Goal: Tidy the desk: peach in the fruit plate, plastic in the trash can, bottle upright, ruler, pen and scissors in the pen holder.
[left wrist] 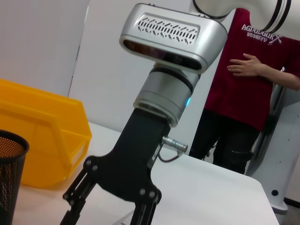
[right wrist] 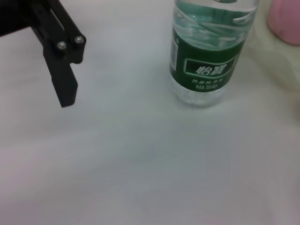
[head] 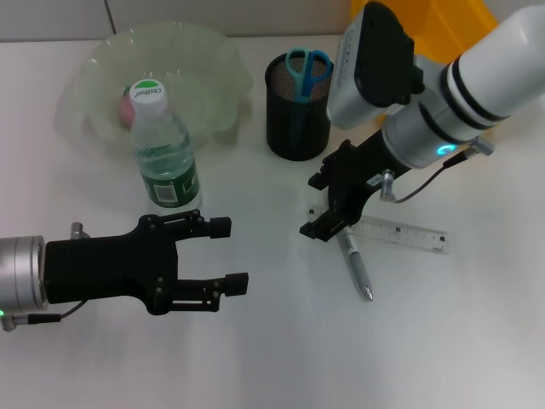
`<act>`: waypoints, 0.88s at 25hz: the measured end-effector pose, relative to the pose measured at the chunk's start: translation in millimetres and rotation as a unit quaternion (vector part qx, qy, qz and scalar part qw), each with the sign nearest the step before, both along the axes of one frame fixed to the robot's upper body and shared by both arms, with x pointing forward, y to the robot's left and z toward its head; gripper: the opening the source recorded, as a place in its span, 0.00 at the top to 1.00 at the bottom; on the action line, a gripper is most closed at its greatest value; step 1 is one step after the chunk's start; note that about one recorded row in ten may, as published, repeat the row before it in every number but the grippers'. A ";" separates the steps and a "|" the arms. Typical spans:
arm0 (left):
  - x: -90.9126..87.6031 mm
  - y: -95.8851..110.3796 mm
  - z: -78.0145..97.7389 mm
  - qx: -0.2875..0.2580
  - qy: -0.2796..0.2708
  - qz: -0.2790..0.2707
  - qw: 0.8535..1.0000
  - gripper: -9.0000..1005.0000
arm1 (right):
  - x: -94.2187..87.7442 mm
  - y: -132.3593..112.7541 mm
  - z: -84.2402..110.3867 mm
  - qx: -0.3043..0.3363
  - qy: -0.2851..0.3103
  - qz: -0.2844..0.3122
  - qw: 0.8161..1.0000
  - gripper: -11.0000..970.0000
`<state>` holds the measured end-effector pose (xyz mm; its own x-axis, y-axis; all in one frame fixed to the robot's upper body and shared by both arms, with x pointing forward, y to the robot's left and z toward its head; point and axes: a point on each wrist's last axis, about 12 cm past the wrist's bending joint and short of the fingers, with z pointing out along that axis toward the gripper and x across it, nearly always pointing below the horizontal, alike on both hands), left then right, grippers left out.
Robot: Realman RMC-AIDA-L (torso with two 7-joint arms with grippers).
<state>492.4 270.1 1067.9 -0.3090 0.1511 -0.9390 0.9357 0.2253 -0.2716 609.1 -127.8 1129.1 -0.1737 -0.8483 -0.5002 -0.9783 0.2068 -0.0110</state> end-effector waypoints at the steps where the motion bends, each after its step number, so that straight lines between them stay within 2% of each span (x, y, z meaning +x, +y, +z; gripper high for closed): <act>1: 0.0 0.0 0.0 0.000 0.000 0.000 1.000 0.16 | 0.3 0.6 -1.2 0.000 0.000 -0.001 1.000 0.19; 9: -0.5 -0.3 -0.7 0.000 -0.001 0.001 1.000 0.16 | -0.8 3.1 -14.9 -0.006 0.003 -0.008 1.000 0.19; 22: -1.5 -0.1 -1.3 0.001 -0.002 0.000 1.000 0.16 | -0.7 3.0 -21.8 -0.011 0.000 -0.013 1.000 0.19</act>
